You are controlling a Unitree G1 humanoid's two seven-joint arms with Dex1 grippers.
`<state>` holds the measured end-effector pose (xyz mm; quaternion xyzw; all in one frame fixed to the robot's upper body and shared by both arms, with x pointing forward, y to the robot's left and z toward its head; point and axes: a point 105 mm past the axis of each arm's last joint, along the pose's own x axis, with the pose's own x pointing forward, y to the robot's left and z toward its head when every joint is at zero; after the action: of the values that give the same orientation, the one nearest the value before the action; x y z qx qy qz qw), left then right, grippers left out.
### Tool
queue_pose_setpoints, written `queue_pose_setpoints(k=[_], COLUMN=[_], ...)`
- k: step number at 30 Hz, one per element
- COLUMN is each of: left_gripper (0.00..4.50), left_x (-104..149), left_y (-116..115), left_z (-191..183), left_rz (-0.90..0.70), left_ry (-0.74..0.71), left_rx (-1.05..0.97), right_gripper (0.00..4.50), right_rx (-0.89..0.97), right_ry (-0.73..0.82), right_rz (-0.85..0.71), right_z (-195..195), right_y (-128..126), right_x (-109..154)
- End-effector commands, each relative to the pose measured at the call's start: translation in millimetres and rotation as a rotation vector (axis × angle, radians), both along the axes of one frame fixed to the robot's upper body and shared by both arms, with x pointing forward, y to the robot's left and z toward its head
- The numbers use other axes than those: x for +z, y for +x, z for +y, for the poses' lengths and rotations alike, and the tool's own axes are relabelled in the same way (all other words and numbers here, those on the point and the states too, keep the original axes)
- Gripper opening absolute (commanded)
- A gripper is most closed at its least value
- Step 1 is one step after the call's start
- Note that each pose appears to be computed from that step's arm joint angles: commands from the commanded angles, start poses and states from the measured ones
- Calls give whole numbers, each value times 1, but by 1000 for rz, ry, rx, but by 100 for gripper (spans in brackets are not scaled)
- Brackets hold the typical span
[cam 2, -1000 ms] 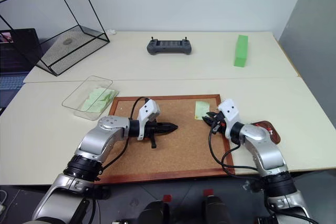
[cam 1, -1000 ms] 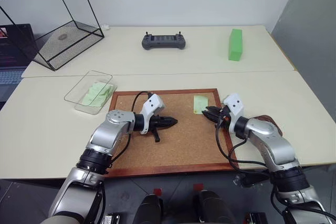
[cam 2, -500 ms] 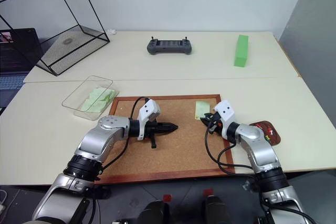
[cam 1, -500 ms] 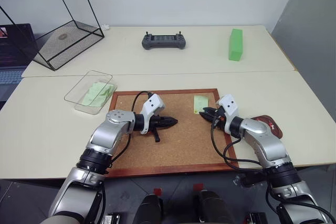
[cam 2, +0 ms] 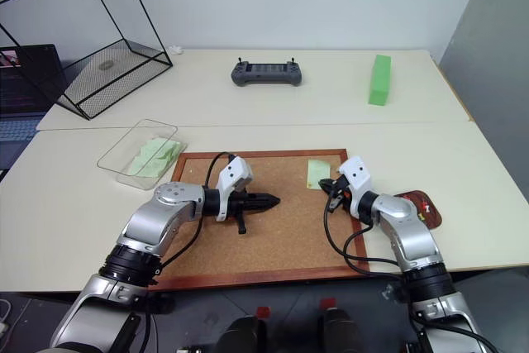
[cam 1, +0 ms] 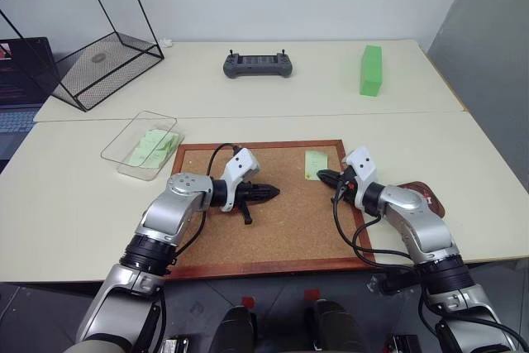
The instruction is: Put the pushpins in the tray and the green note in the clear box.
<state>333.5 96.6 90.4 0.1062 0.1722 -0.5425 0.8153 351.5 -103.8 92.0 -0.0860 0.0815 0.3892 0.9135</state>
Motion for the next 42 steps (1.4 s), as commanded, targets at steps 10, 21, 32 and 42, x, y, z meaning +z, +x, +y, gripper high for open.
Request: queue_pose_setpoints(k=[10, 21, 32, 42], left_gripper=[0, 0, 0, 0], left_x=[-4, -7, -8, -14], left_y=[-4, -5, -6, -8], left_z=[-4, -9, -7, -6], left_rz=[2, 10, 14, 21], left_ry=[15, 7, 7, 11], left_rx=[-13, -16, -10, -2], right_gripper=[4, 4, 4, 4], right_rx=[42, 11, -167, -418], right_ry=[65, -24, 90, 42], right_rz=[-123, -154, -129, -2], right_z=[7, -5, -50, -140], right_y=[-8, -9, -17, -68], right_x=[40, 38, 57, 54])
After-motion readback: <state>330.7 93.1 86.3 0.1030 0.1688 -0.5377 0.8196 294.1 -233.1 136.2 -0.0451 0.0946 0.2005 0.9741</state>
